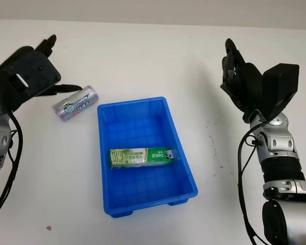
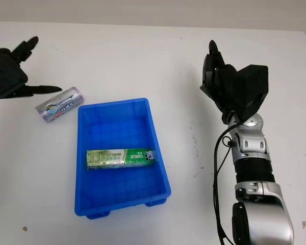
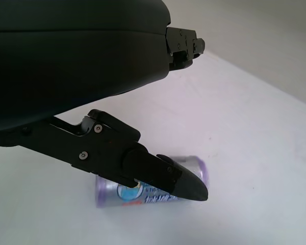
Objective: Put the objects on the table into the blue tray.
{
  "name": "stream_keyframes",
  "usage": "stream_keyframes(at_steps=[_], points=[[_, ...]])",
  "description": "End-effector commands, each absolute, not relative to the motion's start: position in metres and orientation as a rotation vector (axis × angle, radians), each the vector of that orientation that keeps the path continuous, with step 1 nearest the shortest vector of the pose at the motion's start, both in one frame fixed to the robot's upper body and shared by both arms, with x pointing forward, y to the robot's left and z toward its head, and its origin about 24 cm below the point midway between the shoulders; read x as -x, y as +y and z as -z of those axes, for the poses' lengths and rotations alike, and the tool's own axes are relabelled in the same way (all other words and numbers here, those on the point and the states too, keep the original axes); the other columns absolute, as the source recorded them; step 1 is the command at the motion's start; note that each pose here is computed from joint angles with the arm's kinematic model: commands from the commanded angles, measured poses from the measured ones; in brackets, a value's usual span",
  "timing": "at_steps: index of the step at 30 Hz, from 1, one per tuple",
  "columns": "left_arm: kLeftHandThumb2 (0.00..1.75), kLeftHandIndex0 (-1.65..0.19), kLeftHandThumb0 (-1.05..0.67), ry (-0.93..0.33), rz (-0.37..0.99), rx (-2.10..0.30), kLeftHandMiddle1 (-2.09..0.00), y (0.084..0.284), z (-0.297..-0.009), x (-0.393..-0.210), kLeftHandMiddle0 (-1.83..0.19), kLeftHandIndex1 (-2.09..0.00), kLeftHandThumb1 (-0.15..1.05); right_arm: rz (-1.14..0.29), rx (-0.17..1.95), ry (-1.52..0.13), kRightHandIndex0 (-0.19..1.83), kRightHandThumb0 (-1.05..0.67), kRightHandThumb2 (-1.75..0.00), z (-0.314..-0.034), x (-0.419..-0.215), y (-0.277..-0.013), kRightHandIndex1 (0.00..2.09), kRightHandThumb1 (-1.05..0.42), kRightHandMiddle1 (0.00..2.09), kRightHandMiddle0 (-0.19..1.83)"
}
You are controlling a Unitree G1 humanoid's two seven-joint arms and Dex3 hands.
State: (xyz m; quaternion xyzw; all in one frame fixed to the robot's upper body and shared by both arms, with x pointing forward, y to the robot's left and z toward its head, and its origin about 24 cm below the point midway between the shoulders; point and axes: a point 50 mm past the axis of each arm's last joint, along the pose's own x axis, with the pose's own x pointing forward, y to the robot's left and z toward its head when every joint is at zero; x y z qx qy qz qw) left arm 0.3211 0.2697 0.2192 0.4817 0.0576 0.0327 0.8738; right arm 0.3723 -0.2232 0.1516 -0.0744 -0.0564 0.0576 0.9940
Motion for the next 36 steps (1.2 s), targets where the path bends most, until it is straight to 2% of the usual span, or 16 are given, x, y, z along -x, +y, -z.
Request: stream_keyframes(at_steps=[1, 5, 9, 18, 19, 20, 21, 22, 25, 27, 29, 31, 32, 34, 35, 36], points=[[0.06, 0.14, -0.66, 0.149, -0.048, -0.992, -0.03, 0.265, -0.206, -0.323, 0.15, -0.03, 0.92, -0.122, 0.155, -0.135, -0.19, -0.73, -0.9, -0.158, -0.373, -0.221, 0.0, -1.05, 0.0, -0.19], [0.05, 0.13, -0.68, 0.209, -0.035, -0.988, -0.05, 0.257, -0.185, -0.329, 0.14, -0.04, 0.92, -0.118, 0.149, -0.134, -0.19, -0.73, -0.89, -0.158, -0.373, -0.222, 0.0, -1.05, 0.0, -0.19], [0.06, 0.14, -0.69, 0.277, -0.043, -1.131, -0.04, 0.251, -0.159, -0.337, 0.17, -0.04, 0.93, -0.111, 0.182, -0.11, -0.19, -0.75, -0.88, -0.16, -0.372, -0.224, 0.0, -1.05, 0.0, -0.19], [0.05, 0.06, -0.63, 0.347, -0.086, -1.391, -0.08, 0.249, -0.139, -0.347, 0.08, -0.08, 0.91, -0.115, 0.144, -0.116, -0.19, -0.73, -0.87, -0.16, -0.37, -0.226, 0.0, -1.05, 0.0, -0.19], [0.06, -0.04, -0.61, 0.335, -0.097, -1.429, -0.46, 0.248, -0.138, -0.347, 0.05, -0.16, 0.91, -0.116, 0.141, -0.119, -0.19, -0.73, -0.86, -0.16, -0.37, -0.226, 0.0, -1.05, 0.0, -0.19], [0.05, -0.06, -0.58, 0.318, -0.113, -1.462, -1.32, 0.246, -0.137, -0.348, 0.14, -0.45, 0.91, -0.116, 0.14, -0.12, -0.19, -0.72, -0.86, -0.16, -0.37, -0.226, 0.0, -1.05, 0.0, -0.19], [0.05, -0.01, -0.53, 0.303, -0.13, -1.496, -1.7, 0.244, -0.136, -0.348, 0.01, -0.79, 0.91, -0.118, 0.138, -0.123, -0.19, -0.72, -0.87, -0.16, -0.369, -0.226, 0.0, -1.05, 0.0, -0.19], [0.06, 0.03, -0.47, 0.294, -0.151, -1.525, -1.89, 0.242, -0.135, -0.349, -0.09, -1.03, 0.92, -0.12, 0.137, -0.125, -0.19, -0.71, -0.87, -0.16, -0.369, -0.226, 0.0, -1.05, 0.0, -0.19], [0.06, -0.15, -0.29, 0.239, -0.196, -1.62, -1.86, 0.236, -0.135, -0.351, -0.05, -0.99, 1.0, -0.127, 0.132, -0.124, -0.19, -0.71, -0.87, -0.16, -0.369, -0.225, 0.0, -1.05, 0.0, -0.19], [0.1, -0.19, -0.26, 0.197, -0.218, -1.672, -2.05, 0.235, -0.135, -0.352, -0.24, -0.99, 1.04, -0.135, 0.125, -0.126, -0.19, -0.7, -0.87, -0.159, -0.368, -0.225, 0.0, -1.05, 0.0, -0.19], [0.29, 0.04, -0.37, 0.18, -0.232, -1.7, -2.08, 0.234, -0.135, -0.353, -0.41, -1.65, 1.04, -0.136, 0.121, -0.131, -0.19, -0.69, -0.88, -0.159, -0.368, -0.225, 0.0, -1.05, 0.0, -0.19], [0.42, 0.12, -0.42, 0.141, -0.249, -1.69, -2.09, 0.233, -0.136, -0.354, -0.43, -1.97, 1.05, -0.135, 0.117, -0.129, -0.19, -0.69, -0.88, -0.159, -0.368, -0.224, 0.0, -1.05, 0.0, -0.19], [0.44, 0.1, -0.43, 0.113, -0.254, -1.678, -2.09, 0.232, -0.136, -0.354, -0.45, -2.03, 1.05, -0.135, 0.116, -0.128, -0.19, -0.68, -0.88, -0.159, -0.368, -0.224, 0.0, -1.05, 0.0, -0.19], [0.46, 0.05, -0.45, 0.058, -0.254, -1.625, -2.09, 0.231, -0.138, -0.355, -0.57, -1.85, 1.05, -0.136, 0.119, -0.125, -0.19, -0.67, -0.89, -0.158, -0.368, -0.225, 0.0, -1.05, 0.0, -0.19], [0.45, 0.01, -0.45, 0.026, -0.254, -1.59, -2.09, 0.232, -0.139, -0.355, -0.62, -1.85, 1.05, -0.137, 0.121, -0.125, -0.19, -0.67, -0.89, -0.158, -0.368, -0.225, 0.0, -1.05, 0.0, -0.19], [0.43, -0.02, -0.45, 0.004, -0.25, -1.559, -2.09, 0.232, -0.14, -0.355, -0.72, -1.99, 1.05, -0.134, 0.12, -0.127, -0.19, -0.66, -0.89, -0.158, -0.368, -0.225, 0.0, -1.05, 0.0, -0.19]])
